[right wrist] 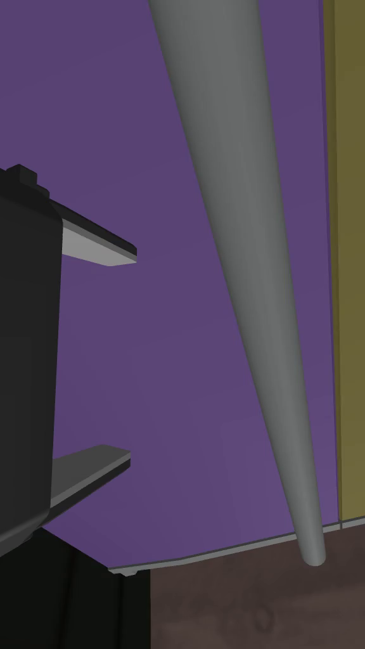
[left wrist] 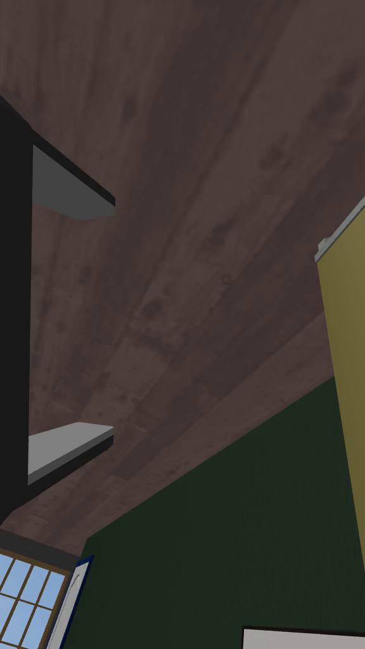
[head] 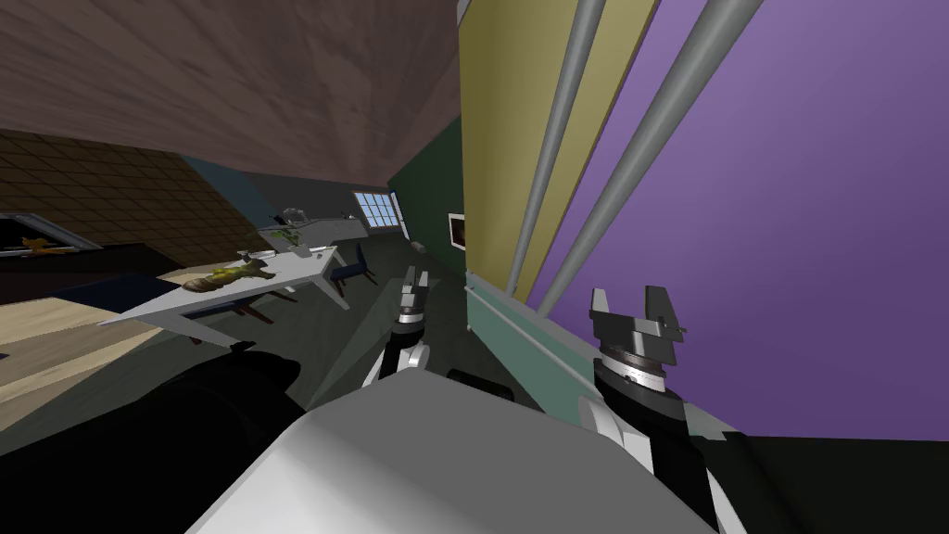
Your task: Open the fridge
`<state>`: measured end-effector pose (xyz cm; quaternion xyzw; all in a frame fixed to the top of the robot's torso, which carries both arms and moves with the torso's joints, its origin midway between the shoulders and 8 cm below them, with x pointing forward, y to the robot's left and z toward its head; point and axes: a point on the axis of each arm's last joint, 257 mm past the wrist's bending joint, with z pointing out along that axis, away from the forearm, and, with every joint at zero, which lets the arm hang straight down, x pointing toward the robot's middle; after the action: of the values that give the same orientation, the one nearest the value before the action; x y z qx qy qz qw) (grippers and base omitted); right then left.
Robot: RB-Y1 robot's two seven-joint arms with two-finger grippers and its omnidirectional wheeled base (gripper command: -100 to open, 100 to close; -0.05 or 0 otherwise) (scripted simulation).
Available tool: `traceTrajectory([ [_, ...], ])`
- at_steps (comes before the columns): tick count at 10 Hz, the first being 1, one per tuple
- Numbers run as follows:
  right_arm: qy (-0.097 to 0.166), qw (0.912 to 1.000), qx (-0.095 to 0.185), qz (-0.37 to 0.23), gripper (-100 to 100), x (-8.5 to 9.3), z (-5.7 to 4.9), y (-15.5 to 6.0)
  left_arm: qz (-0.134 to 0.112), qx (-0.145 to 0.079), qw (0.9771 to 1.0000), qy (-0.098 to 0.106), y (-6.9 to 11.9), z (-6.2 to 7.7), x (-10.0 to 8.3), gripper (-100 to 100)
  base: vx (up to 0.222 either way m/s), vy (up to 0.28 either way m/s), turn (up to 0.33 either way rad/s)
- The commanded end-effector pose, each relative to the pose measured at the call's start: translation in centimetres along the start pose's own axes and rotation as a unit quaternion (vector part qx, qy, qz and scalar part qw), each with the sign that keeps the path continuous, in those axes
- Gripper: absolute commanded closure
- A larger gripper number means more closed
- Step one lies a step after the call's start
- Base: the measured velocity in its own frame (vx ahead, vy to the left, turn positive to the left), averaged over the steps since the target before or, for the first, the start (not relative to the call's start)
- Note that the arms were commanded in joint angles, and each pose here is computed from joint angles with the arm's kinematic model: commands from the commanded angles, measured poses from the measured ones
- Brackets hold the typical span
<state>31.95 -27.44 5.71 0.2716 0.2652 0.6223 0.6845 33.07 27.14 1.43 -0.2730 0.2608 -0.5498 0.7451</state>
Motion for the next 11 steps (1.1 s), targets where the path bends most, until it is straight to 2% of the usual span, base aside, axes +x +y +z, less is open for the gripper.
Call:
traceTrajectory([
  [1, 0.000, 1.0000, 0.000, 0.000, 0, 0.00, 0.00, 0.00, 0.000, 0.000, 1.0000, 0.000, 0.00, 0.00, 0.00, 0, 0.000, 0.000, 0.000],
  [9, 0.000, 1.0000, 0.000, 0.000, 0, 0.00, 0.00, 0.02, 0.000, 0.000, 1.0000, 0.000, -0.02, 0.01, 0.00, 0, 0.000, 0.000, 0.000],
  [10, 0.022, 0.9994, 0.004, -0.028, -100, 0.38, -0.10, -0.07, 0.000, 0.000, 1.0000, 0.000, -0.02, 0.01, 0.00, 0, 0.025, 0.025, -0.033],
  [11, 0.031, 0.9985, 0.006, -0.045, -100, 0.49, -0.16, -0.11, 0.000, 0.000, 1.0000, 0.000, 0.00, 0.00, 0.00, 0, 0.043, 0.053, -0.054],
])
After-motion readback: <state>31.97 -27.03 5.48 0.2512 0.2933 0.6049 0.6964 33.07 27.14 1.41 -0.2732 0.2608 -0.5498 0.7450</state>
